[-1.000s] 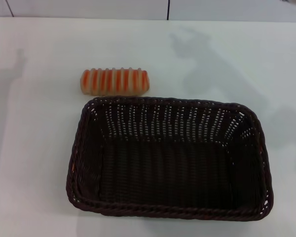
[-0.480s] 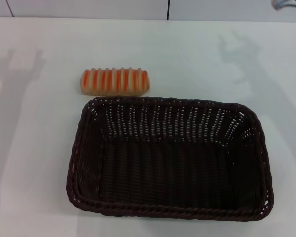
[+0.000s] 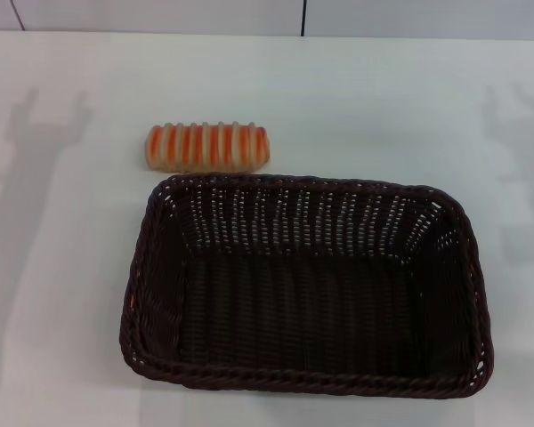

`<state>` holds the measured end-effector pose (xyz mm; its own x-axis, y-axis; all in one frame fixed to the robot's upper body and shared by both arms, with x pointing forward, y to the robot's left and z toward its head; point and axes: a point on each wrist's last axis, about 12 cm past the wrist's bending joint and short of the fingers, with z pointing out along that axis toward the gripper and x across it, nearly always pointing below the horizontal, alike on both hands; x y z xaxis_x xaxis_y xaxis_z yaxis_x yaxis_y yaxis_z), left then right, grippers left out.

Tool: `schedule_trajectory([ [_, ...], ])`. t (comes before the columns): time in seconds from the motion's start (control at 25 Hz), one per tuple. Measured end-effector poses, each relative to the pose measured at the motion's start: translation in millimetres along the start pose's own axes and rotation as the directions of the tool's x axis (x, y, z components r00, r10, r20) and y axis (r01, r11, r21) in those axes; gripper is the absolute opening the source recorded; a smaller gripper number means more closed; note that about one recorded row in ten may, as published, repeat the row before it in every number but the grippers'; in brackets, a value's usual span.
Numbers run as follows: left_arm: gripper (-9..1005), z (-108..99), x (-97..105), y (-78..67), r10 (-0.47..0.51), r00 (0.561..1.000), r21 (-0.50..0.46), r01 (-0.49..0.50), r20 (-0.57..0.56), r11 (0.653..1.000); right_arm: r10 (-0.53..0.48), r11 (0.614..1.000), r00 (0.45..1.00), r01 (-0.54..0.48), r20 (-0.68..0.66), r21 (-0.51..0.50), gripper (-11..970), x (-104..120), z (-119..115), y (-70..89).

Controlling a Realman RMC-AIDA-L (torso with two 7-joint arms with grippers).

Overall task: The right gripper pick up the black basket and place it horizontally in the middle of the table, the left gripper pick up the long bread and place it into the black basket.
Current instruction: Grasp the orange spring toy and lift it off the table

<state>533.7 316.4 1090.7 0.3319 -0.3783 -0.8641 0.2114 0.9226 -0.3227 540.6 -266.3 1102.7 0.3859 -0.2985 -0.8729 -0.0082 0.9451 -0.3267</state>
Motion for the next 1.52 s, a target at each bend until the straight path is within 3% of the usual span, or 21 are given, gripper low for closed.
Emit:
schedule_trajectory([
  [0.32, 817, 11, -2, -8.5, -0.017, 0.996, -0.002, 0.016, -0.091, 1.0, -0.032, 0.984, 0.997, 0.043, -0.067, 0.175, 368, 29, -33, -20.9],
  [0.36, 817, 15, -3, -11.5, -0.016, 0.992, 0.003, 0.017, -0.123, 1.0, -0.034, 0.981, 0.996, 0.047, -0.077, 0.186, 368, 31, -35, -22.9],
  [0.4, 817, 27, -11, -21.5, -0.016, 0.974, 0.004, 0.017, -0.227, 1.0, -0.035, 0.978, 0.995, 0.054, -0.097, 0.202, 368, 35, -39, -26.0],
  [0.6, 817, 37, -21, -35.1, -0.006, 0.934, -0.034, -0.007, -0.358, 0.999, -0.044, 0.976, 0.99, 0.071, -0.134, 0.204, 367, 41, -44, -29.2],
  [0.68, 817, 47, -30, -54.6, 0.034, 0.878, -0.042, -0.062, -0.478, 0.997, -0.048, 0.977, 0.989, 0.076, -0.138, 0.201, 367, 42, -43, -29.3],
  [0.76, 816, 49, -32, -60.3, 0.044, 0.858, -0.044, -0.077, -0.512, 0.996, -0.049, 0.977, 0.989, 0.076, -0.139, 0.199, 367, 43, -43, -29.1],
  [0.8, 816, 55, -33, -73.9, 0.065, 0.797, -0.045, -0.115, -0.6, 0.992, -0.046, 0.977, 0.989, 0.074, -0.138, 0.199, 367, 43, -42, -29.0],
  [0.88, 816, 59, -35, -79.9, 0.074, 0.772, -0.043, -0.13, -0.631, 0.991, -0.043, 0.977, 0.99, 0.07, -0.136, 0.199, 368, 43, -41, -29.2],
  [0.96, 816, 67, -37, -90.3, 0.094, 0.704, -0.038, -0.169, -0.704, 0.985, -0.042, 0.977, 0.99, 0.069, -0.133, 0.2, 368, 42, -40, -29.6],
  [1.0, 816, 73, -34, -98.7, 0.106, 0.617, -0.023, -0.198, -0.779, 0.98, -0.041, 0.978, 0.99, 0.068, -0.136, 0.197, 368, 43, -38, -29.5],
  [1.04, 816, 73, -34, -98.7, 0.106, 0.617, -0.023, -0.198, -0.779, 0.98, -0.041, 0.978, 0.99, 0.068, -0.136, 0.197, 368, 43, -38, -29.5],
  [1.12, 816, 81, -25, -113.0, 0.116, 0.521, 0.01, -0.201, -0.845, 0.98, -0.037, 0.979, 0.988, 0.066, -0.151, 0.191, 368, 45, -37, -29.2],
  [1.36, 815, 91, -6, -123.0, 0.108, 0.403, 0.022, -0.212, -0.909, 0.977, -0.032, 0.98, 0.985, 0.064, -0.167, 0.19, 367, 47, -38, -29.0],
  [1.4, 815, 97, 6, -128.1, 0.108, 0.338, 0.032, -0.223, -0.935, 0.974, -0.032, 0.98, 0.985, 0.064, -0.169, 0.187, 367, 47, -39, -28.4],
  [1.44, 815, 97, 6, -128.1, 0.108, 0.338, 0.032, -0.223, -0.935, 0.974, -0.032, 0.98, 0.985, 0.064, -0.169, 0.187, 367, 47, -39, -28.4],
  [1.48, 815, 101, 15, -132.8, 0.112, 0.297, 0.044, -0.228, -0.948, 0.973, -0.032, 0.981, 0.985, 0.063, -0.169, 0.185, 367, 47, -39, -28.0],
  [1.52, 815, 101, 15, -132.8, 0.112, 0.297, 0.044, -0.228, -0.948, 0.973, -0.032, 0.981, 0.985, 0.063, -0.169, 0.184, 367, 47, -39, -27.8],
])
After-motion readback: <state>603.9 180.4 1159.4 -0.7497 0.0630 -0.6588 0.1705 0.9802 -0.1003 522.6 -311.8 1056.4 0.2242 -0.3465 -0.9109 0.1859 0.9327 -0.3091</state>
